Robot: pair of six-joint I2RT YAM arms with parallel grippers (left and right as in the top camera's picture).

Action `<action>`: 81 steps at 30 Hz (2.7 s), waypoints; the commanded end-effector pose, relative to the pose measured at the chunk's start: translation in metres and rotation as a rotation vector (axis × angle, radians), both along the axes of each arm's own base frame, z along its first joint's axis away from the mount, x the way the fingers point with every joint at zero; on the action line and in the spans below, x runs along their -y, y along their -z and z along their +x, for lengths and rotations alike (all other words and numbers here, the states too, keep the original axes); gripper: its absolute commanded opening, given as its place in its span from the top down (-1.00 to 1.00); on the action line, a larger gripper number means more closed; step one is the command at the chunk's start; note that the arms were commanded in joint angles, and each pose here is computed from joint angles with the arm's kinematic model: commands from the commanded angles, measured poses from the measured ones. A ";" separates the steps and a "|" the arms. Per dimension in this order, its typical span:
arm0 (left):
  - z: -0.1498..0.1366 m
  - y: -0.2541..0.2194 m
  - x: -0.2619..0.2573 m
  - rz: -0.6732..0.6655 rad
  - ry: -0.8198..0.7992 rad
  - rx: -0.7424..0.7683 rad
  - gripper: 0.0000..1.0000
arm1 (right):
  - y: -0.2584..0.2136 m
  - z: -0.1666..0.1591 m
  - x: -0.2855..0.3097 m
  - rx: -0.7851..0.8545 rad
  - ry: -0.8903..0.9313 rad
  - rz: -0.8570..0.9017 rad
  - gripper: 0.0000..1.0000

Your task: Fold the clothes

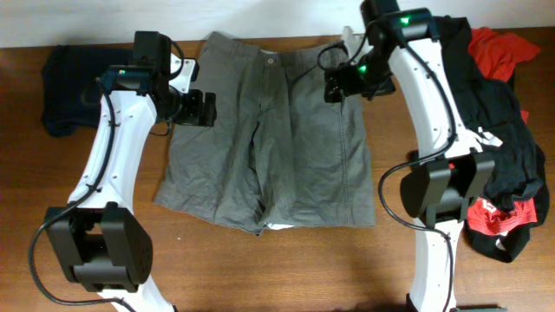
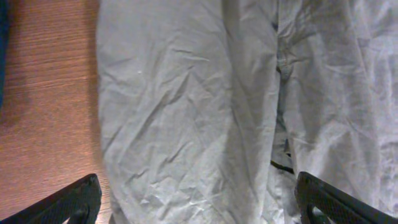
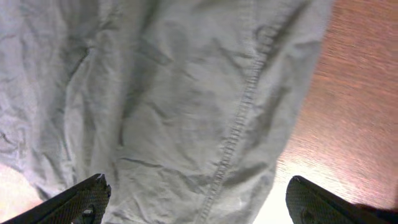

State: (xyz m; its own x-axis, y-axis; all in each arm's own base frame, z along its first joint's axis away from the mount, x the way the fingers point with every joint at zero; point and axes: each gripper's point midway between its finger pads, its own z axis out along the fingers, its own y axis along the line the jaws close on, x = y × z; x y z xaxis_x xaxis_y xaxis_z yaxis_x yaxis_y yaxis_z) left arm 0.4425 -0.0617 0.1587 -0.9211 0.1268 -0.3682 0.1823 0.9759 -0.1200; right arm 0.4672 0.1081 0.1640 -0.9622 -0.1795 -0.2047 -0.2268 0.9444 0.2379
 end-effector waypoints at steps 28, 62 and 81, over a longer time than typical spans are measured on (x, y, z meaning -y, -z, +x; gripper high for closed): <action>0.057 0.140 0.033 -0.065 -0.048 -0.073 0.98 | 0.145 -0.023 0.024 -0.170 0.081 -0.015 0.92; 0.143 0.150 0.015 0.021 -0.124 0.272 0.98 | 0.216 -0.140 0.049 -0.561 0.311 -0.167 0.92; 0.148 0.228 0.007 0.070 -0.147 0.250 0.98 | 0.230 -0.258 0.009 -0.794 0.208 -0.162 0.92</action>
State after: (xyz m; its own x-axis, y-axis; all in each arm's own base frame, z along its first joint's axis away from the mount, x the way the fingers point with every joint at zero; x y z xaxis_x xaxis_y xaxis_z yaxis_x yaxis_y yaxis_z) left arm 0.6162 -0.0749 0.0056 -0.7182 0.0314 -0.6951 0.0744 0.9967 -0.0318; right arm 0.2856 0.1118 -0.0109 -0.9207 0.0829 0.3813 0.2128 0.9258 0.3125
